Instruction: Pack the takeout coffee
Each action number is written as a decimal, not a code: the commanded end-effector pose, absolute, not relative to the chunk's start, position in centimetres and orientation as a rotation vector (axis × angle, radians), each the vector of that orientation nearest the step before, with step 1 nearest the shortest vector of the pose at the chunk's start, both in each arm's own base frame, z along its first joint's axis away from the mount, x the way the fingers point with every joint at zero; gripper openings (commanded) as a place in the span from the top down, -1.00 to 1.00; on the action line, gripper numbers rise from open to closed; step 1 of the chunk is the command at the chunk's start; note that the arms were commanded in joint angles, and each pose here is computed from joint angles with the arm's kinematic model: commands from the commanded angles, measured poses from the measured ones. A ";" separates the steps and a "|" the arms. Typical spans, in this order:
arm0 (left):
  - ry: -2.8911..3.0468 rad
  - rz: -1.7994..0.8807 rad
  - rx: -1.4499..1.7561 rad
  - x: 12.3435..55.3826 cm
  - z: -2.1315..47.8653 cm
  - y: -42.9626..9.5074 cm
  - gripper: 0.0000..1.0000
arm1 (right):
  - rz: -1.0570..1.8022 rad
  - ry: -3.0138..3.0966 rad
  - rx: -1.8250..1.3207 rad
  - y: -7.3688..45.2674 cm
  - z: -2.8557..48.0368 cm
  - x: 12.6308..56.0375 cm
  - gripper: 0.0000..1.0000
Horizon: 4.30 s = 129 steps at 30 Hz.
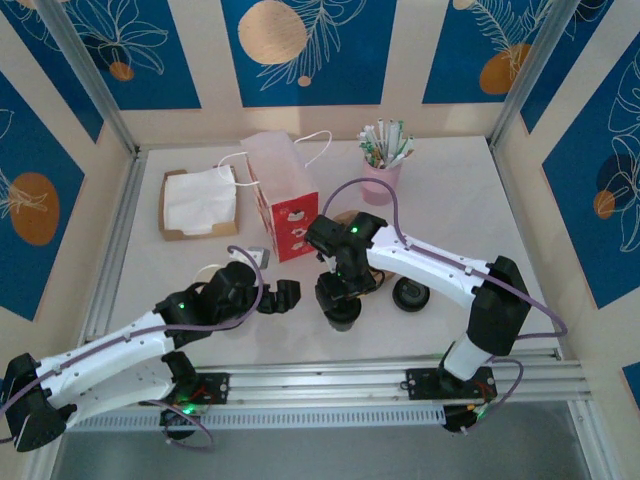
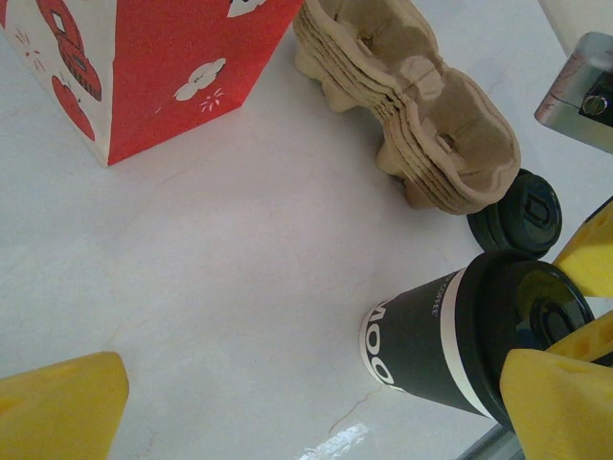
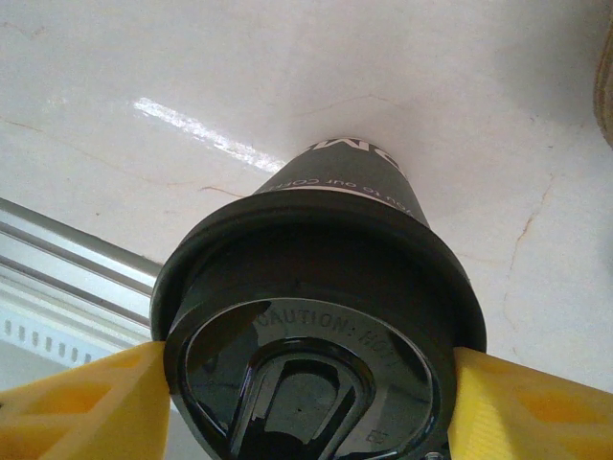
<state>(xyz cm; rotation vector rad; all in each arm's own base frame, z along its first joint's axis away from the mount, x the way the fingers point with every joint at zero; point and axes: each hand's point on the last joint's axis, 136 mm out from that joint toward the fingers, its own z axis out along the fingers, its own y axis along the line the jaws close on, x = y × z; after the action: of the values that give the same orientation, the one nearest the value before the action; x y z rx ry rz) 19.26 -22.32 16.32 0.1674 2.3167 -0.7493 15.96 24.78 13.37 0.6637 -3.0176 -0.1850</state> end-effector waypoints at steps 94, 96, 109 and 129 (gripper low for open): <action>2.510 -0.911 0.255 19.5 13.0 -28.8 -0.17 | 0.040 -3.039 0.641 22.7 10.3 13.0 0.17; 2.509 -0.911 0.255 19.5 13.0 -28.8 -0.18 | 0.031 -3.050 0.649 22.9 10.9 13.0 0.17; 2.506 -0.910 0.254 19.5 13.0 -28.7 -0.18 | -0.137 -3.192 0.693 24.6 15.7 16.2 0.08; 2.514 -0.891 0.260 19.5 12.9 -28.5 -0.18 | -0.041 -3.143 0.682 24.8 12.3 16.5 0.16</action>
<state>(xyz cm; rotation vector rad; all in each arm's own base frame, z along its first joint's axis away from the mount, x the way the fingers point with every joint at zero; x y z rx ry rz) 19.12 -28.38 12.07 0.2724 2.5352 -0.8664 17.00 25.31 13.56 0.6890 -3.1713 -0.1039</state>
